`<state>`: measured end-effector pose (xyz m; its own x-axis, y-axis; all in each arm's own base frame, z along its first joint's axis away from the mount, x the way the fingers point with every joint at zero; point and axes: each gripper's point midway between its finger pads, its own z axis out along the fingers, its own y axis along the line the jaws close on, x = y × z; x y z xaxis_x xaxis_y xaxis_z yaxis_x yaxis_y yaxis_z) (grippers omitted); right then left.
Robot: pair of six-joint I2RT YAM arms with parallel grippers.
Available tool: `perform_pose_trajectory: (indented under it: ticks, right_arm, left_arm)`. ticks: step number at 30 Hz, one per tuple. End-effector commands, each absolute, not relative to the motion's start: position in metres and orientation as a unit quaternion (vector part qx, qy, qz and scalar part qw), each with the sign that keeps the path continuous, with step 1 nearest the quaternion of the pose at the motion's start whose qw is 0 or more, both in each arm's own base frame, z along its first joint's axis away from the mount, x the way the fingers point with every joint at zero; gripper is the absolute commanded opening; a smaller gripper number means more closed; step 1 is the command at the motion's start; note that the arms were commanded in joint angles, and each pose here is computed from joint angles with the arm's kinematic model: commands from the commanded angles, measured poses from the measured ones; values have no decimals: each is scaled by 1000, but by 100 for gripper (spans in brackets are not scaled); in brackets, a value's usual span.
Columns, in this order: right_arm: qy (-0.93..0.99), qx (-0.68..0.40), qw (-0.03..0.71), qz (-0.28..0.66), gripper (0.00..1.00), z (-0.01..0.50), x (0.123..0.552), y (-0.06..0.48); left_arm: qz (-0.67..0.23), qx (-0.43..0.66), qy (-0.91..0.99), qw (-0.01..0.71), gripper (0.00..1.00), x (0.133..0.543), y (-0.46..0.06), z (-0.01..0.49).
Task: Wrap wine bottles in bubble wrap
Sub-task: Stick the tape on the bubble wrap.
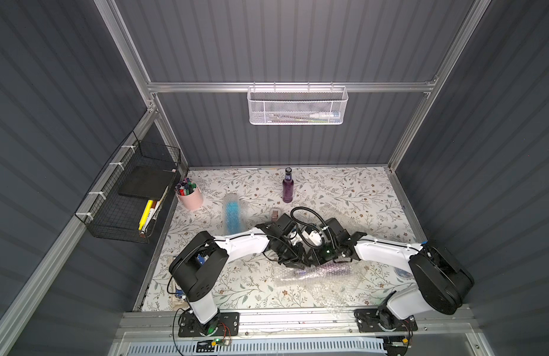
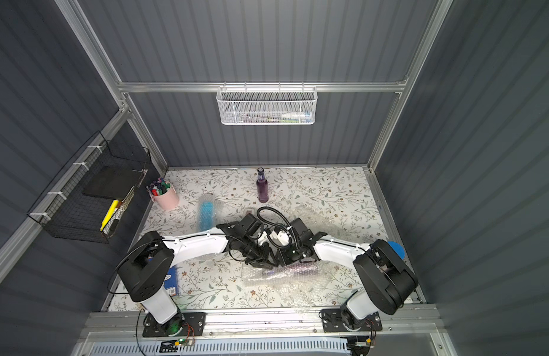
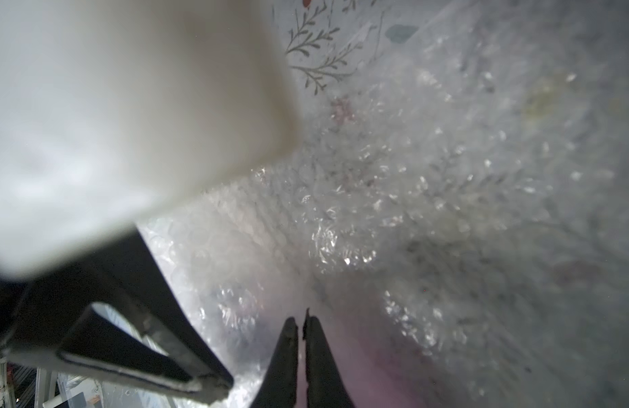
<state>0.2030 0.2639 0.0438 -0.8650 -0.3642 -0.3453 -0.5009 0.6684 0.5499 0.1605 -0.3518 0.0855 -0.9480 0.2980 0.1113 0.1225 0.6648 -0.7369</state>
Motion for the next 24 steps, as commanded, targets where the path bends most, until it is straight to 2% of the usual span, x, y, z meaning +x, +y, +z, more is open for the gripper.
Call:
perform_pose_trajectory:
  ticks: [1, 5, 10, 17, 24]
  right_arm:
    - [913, -242, 59, 323, 11, 29, 181, 256]
    - [912, -242, 63, 327, 11, 31, 182, 258]
    - [911, -239, 64, 330, 12, 32, 183, 259]
    - [910, -238, 68, 332, 12, 35, 182, 258]
    - [912, -230, 69, 332, 12, 34, 181, 257]
  left_arm:
    - [382, -141, -909, 86, 34, 163, -348, 112]
    - [396, -147, -905, 55, 31, 176, -359, 125]
    - [430, -143, -889, 62, 15, 178, -375, 115]
    - [432, -152, -887, 54, 8, 181, -380, 97]
    - [450, -148, -877, 84, 4, 155, -368, 98]
